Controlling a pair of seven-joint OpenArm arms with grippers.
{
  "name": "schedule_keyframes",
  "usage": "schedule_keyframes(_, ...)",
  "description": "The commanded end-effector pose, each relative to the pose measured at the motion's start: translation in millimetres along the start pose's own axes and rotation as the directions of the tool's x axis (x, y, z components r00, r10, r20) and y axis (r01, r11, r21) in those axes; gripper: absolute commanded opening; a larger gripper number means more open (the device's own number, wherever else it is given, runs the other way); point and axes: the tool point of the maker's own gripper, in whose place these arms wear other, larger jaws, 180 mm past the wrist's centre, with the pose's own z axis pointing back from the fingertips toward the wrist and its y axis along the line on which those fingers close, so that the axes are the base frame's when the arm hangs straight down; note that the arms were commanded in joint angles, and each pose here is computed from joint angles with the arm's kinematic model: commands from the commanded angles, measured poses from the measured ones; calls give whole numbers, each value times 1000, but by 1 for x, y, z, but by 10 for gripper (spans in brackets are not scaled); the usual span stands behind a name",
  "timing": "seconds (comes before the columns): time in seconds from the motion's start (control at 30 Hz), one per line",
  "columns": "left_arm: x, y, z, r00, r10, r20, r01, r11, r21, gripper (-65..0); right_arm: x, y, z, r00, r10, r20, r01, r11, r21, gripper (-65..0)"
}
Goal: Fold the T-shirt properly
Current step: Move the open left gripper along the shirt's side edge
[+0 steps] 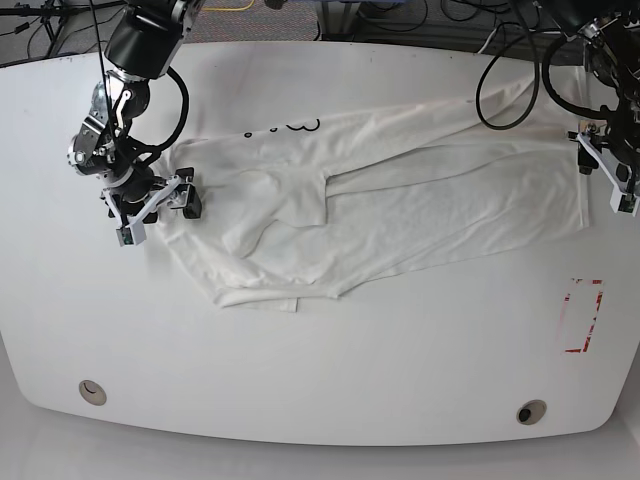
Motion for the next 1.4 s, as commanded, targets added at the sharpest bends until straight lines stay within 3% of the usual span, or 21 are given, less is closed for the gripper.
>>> schedule_keyframes(0.0,13,8,5,999,-9,46,8,1000,20,-281,-16,-1,-3,996,9,-83,-10,1000,-3,-238)
schedule_keyframes(0.27,13,8,6,999,-14,44,13,1000,27,-285,-11,10,-9,997,17,-74,-16,1000,19,-524)
schedule_keyframes(0.47,19,14,0,998,12,59,-14,1000,23,-290,-5,18,-12,999,-12,-38,12,1000,25,-650)
schedule_keyframes(0.93,14,19,-4,997,45,61,-46,999,21,-291,2,24,-12,1000,-2,-18,3,999,46,-646)
schedule_keyframes(1.37,18,13,-1,998,9,61,-10,1000,21,-293,31,21,18,994,97,49,-97,995,-9,-626)
